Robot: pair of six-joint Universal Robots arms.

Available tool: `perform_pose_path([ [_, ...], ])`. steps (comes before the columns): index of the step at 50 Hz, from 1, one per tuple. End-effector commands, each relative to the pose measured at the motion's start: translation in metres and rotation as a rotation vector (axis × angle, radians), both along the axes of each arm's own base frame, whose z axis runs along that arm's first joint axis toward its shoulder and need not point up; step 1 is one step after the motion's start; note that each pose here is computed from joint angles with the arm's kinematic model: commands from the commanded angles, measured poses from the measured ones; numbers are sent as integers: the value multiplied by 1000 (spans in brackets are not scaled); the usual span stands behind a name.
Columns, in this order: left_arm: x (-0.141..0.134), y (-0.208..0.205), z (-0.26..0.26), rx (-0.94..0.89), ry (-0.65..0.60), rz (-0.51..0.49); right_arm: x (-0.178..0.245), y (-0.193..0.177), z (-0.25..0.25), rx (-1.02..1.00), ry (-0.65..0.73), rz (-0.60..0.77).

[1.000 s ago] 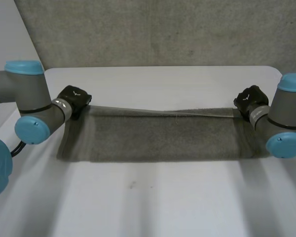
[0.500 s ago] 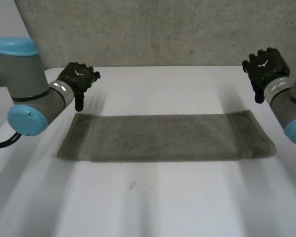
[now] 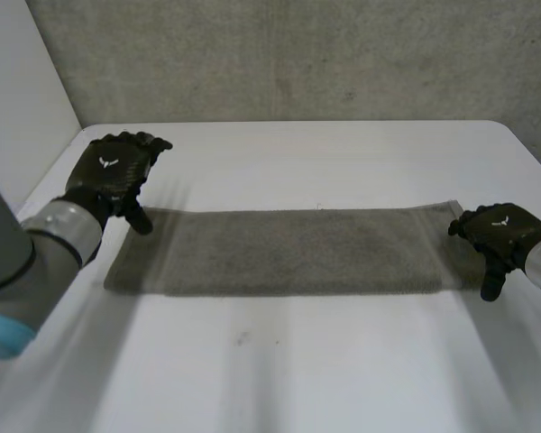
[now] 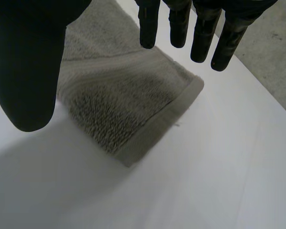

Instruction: Fold the towel.

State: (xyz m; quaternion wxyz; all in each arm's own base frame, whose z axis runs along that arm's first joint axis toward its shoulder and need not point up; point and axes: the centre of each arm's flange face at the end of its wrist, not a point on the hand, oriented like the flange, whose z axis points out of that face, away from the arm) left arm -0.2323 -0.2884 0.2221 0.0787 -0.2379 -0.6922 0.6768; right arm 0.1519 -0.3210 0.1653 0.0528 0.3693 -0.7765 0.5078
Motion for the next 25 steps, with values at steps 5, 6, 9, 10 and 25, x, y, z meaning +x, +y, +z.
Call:
perform_pose_path([
  [5, 3, 10, -22, -2, 83, 1, -4, -11, -29, -92, 35, 6],
  [6, 2, 10, -22, -5, 84, -1, -5, -12, -31, -95, 45, 8],
  [9, 0, 11, -22, -12, 84, -5, -6, -13, -36, -91, 57, 13],
  [10, 0, 11, -22, -12, 84, -5, -6, -13, -36, -91, 57, 13],
  [25, 3, 9, -25, -9, 83, 4, -7, -19, -46, -87, 73, 28],
])
